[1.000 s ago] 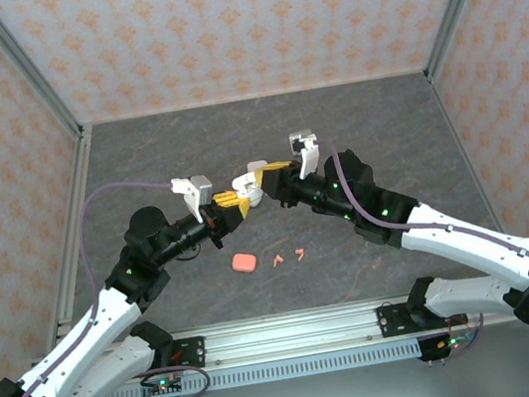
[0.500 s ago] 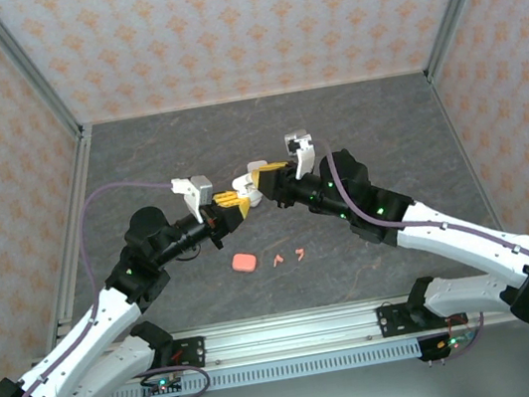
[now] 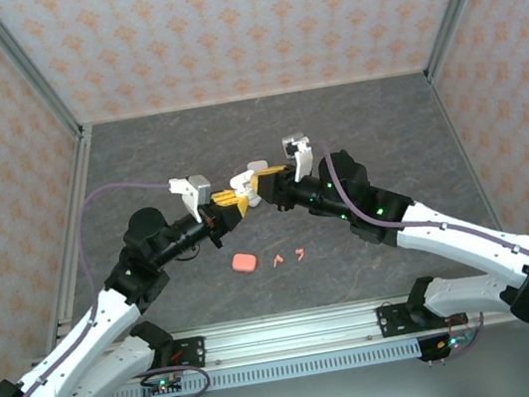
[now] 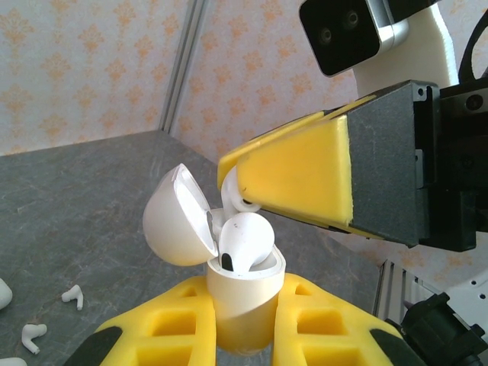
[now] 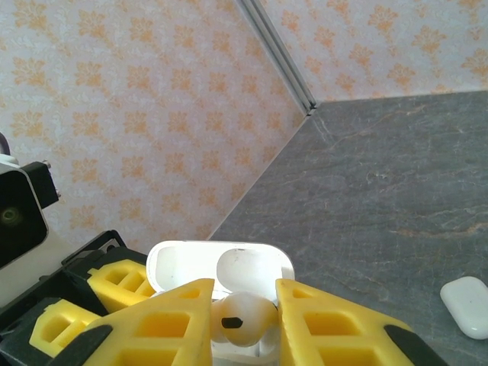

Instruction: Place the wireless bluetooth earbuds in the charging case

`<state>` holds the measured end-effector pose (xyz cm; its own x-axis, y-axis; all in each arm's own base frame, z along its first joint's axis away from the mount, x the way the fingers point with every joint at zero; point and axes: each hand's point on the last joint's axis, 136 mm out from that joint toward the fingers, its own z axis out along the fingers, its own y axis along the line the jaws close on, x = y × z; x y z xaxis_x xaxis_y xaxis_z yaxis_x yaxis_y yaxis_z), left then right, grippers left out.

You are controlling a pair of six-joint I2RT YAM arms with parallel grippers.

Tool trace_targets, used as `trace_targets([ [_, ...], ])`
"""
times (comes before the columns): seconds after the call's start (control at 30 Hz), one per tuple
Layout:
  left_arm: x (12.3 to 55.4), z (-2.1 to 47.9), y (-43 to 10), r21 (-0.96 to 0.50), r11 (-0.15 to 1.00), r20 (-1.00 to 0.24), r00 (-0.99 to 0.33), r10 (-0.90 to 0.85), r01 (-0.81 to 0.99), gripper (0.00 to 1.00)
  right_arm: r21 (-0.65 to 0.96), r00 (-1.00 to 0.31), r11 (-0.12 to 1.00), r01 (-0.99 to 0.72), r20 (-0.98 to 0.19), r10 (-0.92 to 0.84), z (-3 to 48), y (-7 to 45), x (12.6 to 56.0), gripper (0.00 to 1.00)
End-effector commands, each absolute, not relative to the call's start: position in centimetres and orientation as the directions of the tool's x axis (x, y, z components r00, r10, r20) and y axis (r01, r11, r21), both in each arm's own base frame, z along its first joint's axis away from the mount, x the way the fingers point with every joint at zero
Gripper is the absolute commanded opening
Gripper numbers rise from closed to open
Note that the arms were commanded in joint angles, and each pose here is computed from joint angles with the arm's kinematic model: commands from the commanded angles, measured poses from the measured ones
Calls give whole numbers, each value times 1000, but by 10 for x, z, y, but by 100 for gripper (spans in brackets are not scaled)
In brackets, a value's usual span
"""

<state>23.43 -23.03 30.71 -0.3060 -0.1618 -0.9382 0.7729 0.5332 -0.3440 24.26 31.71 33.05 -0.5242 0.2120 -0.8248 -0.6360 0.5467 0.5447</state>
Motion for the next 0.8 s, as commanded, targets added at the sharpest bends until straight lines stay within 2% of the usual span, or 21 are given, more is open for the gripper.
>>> trace_targets([
  [0.0,232,322,-229,-327,527,-945,-257,-203,784,0,551,-543,535,-641,-817,192,326,319,236,23],
  [0.17,232,322,-229,-328,526,-944,-259,-202,784,0,550,-551,538,-638,-815,179,324,322,237,25],
  [0.37,232,322,-230,-328,525,-945,-260,-200,785,0,559,-552,525,-641,-812,191,332,321,236,34],
  [0.57,231,322,-230,-328,520,-945,-261,-199,788,0,551,-491,518,-655,-831,262,363,303,230,59],
  [0.77,226,325,-232,-328,496,-944,-260,-203,804,0,572,-463,477,-667,-820,335,386,281,229,78],
])
